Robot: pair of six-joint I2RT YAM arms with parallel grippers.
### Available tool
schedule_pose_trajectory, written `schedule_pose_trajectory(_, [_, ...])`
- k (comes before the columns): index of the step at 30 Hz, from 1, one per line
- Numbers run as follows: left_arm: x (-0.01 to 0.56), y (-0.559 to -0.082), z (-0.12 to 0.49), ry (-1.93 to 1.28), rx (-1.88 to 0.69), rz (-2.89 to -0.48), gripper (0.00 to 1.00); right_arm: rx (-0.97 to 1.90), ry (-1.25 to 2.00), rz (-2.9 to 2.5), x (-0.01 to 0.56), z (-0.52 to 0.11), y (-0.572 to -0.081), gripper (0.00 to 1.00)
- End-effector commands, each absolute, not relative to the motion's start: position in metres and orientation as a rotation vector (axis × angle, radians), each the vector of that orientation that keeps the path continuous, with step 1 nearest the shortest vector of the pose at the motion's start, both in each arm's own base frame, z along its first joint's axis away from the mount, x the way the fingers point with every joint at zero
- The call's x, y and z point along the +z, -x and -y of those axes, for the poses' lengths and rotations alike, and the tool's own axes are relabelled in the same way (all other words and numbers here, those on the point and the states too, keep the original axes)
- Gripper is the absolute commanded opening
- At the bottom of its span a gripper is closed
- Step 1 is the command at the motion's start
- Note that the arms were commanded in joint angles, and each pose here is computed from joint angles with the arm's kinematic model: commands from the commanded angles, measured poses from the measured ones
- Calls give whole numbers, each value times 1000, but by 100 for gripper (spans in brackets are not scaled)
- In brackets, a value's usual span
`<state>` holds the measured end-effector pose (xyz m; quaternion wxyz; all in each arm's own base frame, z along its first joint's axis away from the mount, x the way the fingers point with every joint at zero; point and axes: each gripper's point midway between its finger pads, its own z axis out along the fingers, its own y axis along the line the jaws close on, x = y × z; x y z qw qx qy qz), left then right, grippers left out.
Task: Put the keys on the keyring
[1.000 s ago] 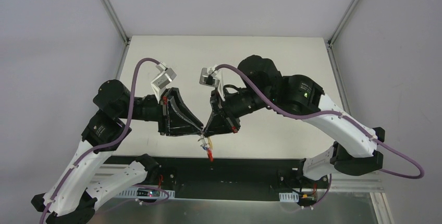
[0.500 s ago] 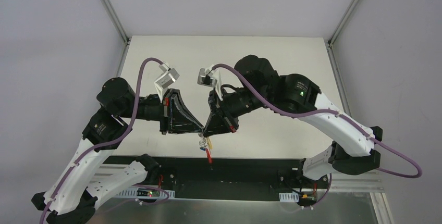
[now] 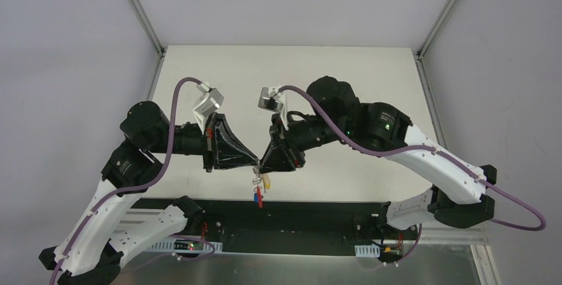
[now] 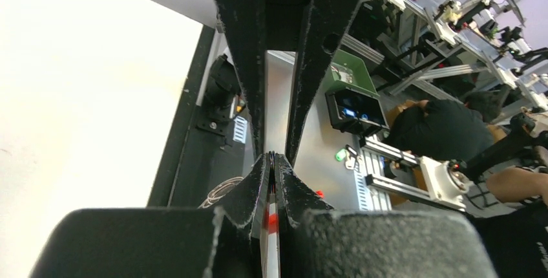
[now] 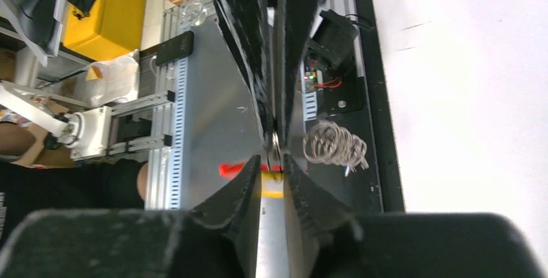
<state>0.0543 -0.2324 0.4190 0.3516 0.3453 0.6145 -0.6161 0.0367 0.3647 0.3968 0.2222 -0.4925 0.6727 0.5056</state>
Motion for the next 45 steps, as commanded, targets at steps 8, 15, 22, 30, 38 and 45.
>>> schedule_pose_trajectory(8, [481, -42, 217, -906, -1490, -1150, 0, 1357, 1159, -1501, 434, -346, -52, 43])
schedule_pose_trajectory(15, [491, -37, 213, -897, -1486, -1022, 0, 1331, 1193, -1251, 457, -348, -42, 43])
schedule_pose_trajectory(22, [492, -38, 210, -867, -1467, -961, 0, 1309, 1230, -1058, 472, -351, -30, 34])
schedule_pose_trajectory(30, [496, -35, 209, -854, -1490, -921, 0, 1283, 1230, -960, 480, -358, -27, 27])
schedule_pose_trajectory(38, [499, -34, 207, -840, -1495, -887, 0, 1271, 1245, -932, 483, -367, -22, 22])
schedule_pose_trajectory(45, [501, -31, 206, -836, -1504, -870, 0, 1235, 1201, -928, 486, -373, -29, 19])
